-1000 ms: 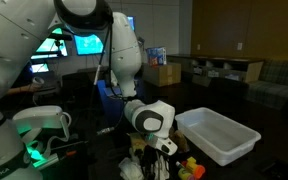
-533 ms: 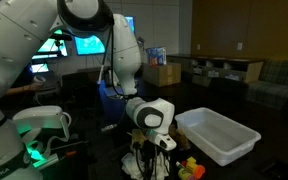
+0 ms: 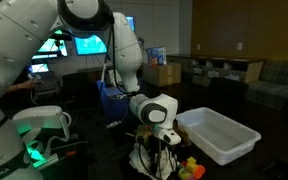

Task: Pick up the towel and push the objects in front of the white container to the left then place the towel in the container.

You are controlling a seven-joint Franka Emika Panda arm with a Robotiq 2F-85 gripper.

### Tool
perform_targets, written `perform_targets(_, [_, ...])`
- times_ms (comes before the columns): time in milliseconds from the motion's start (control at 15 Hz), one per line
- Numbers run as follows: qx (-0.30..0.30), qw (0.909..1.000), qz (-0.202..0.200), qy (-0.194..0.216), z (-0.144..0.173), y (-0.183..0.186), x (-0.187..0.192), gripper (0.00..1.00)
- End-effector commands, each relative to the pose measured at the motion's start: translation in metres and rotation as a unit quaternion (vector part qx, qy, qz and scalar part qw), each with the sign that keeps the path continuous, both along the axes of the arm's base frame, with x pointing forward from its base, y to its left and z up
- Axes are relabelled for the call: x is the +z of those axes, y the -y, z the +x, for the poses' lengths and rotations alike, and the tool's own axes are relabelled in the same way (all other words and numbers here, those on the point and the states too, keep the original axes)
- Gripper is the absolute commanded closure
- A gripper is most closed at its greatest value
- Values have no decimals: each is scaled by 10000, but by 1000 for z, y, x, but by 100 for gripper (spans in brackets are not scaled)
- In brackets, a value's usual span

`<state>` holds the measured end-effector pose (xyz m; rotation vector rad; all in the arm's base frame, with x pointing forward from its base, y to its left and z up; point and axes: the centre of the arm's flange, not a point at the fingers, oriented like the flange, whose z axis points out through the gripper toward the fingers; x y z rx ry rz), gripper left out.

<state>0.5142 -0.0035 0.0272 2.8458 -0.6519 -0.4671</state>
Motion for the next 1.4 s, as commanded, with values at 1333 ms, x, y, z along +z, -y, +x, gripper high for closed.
perform_targets(1333, [603,9889,-1241,-549,-133,70,81,99])
